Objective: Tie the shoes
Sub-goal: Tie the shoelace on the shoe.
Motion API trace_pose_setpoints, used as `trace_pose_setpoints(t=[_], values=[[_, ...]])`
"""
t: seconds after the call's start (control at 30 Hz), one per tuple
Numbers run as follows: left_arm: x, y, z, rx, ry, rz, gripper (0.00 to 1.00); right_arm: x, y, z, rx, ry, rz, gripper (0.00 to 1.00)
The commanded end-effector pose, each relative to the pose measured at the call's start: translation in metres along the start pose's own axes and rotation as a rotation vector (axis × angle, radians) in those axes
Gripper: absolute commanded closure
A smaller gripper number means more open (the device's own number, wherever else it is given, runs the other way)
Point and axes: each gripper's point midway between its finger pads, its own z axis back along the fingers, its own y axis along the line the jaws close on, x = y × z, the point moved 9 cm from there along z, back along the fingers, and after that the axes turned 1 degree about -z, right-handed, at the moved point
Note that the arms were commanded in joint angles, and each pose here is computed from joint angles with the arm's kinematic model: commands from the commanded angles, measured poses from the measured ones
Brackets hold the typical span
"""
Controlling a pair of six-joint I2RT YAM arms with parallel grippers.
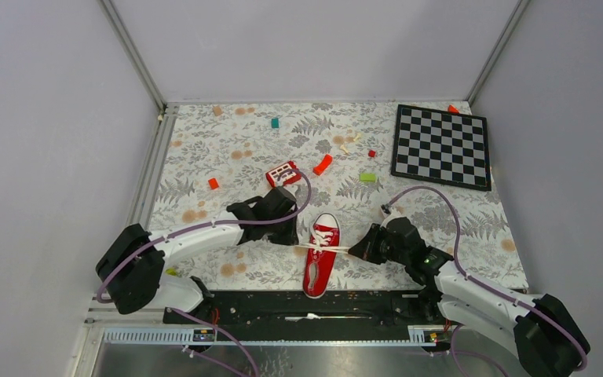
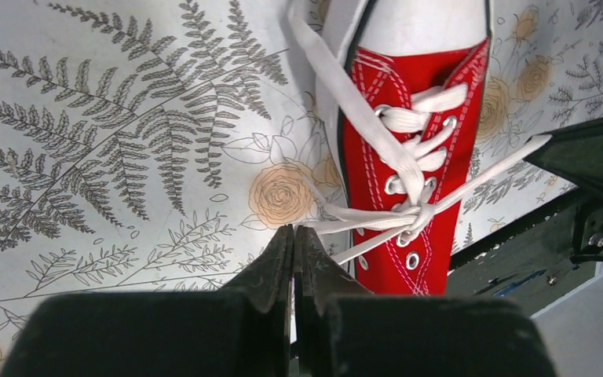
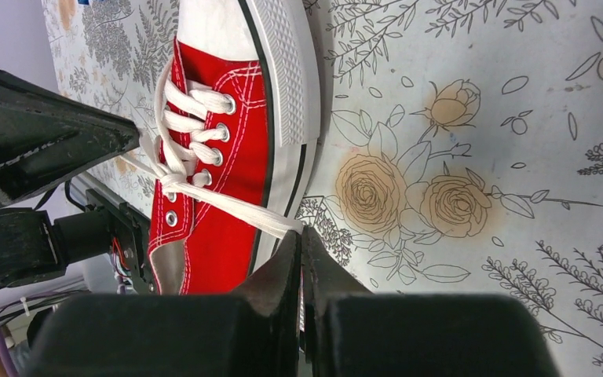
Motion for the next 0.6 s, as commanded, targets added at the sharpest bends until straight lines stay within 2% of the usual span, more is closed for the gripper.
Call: trace_pose_setpoints(t=[0.0,0.2,0.43,0.57], values=[[-0.002,0.026,0.0,0.038,-0.036,0.05,1.0,-0.009,-0.02,-0.001,-0.075,0.002,-0.012,1.0],[-0.003,0.031,-0.003,0.015,-0.024,0.068,1.0,-0.013,-0.025,-0.003,-0.083,0.012,-0.014,1.0],[0.017,0.015,0.025,-0.057,-0.083,0.039,1.0,0.006,-0.002,0.007,-0.054,-0.041,0.034,1.0],[0.018,0.023,0.031,-0.053,-0.089,0.049,1.0,0.01,0.0,0.011,-0.074,-0.058,0.053,1.0]])
